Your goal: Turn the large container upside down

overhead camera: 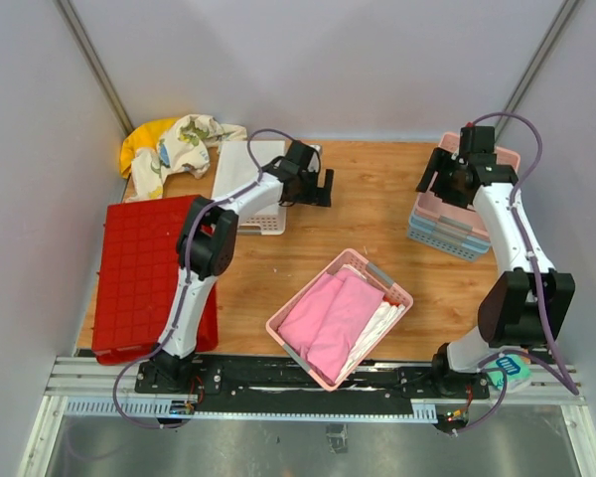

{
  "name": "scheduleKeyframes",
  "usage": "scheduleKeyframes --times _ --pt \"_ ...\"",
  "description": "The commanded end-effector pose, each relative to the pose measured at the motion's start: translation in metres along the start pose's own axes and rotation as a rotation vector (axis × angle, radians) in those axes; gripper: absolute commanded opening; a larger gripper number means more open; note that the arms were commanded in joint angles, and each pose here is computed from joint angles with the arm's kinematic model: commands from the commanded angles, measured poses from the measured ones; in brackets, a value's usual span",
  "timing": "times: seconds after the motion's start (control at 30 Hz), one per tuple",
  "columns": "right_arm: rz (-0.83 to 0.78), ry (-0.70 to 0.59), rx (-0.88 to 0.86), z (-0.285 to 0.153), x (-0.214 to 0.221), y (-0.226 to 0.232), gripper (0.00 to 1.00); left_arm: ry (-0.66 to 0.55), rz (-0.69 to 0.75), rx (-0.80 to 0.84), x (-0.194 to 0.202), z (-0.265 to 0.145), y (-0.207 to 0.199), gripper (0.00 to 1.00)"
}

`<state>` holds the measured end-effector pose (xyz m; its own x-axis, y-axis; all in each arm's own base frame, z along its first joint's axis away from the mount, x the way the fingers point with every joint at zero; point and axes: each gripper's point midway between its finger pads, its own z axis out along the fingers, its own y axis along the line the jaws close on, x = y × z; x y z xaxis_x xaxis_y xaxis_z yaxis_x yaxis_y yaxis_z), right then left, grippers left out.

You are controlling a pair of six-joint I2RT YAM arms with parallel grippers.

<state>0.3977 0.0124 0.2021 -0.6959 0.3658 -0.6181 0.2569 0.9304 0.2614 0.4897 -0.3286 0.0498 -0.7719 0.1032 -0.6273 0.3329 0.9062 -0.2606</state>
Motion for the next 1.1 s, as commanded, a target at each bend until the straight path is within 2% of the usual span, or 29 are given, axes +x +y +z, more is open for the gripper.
scheduleKeyframes --times 0.0,0.23,0.33,0.5,0.6,0.73,0.8,0.9,1.07 --pt "-0.027 0.005 -0.075 0.012 -0.003 0.018 0.71 -0.014 0.016 -0.096 -0.011 -0.022 0.041 0.99" --pt "-0.058 -0.003 0.010 0.034 -0.017 0.022 0.70 -0.041 0.010 -0.110 -0.026 -0.028 0.048 0.99" --pt "-0.059 0.005 0.042 0.045 -0.021 0.019 0.66 -0.053 0.025 -0.134 -0.031 -0.034 0.052 0.99" --pt "-0.057 0.018 0.087 0.061 -0.024 0.014 0.53 -0.028 0.005 -0.174 -0.021 -0.041 0.076 0.99" --pt "-0.065 0.013 0.124 0.067 -0.027 0.007 0.41 -0.016 -0.024 -0.190 -0.010 -0.044 0.092 0.99" --pt "-0.091 0.020 0.142 0.072 -0.030 0.004 0.18 -0.038 -0.039 -0.183 -0.017 -0.056 0.097 0.99" --pt "-0.098 0.025 0.150 0.069 -0.033 0.004 0.02 -0.052 -0.043 -0.154 -0.025 -0.063 0.089 0.99" --pt "-0.101 0.002 0.138 0.049 -0.041 0.008 0.01 -0.091 -0.059 -0.073 -0.042 -0.081 0.067 0.99" --pt "-0.071 -0.162 0.040 -0.018 -0.070 0.028 0.01 -0.157 -0.056 0.050 -0.068 -0.114 0.023 0.99"
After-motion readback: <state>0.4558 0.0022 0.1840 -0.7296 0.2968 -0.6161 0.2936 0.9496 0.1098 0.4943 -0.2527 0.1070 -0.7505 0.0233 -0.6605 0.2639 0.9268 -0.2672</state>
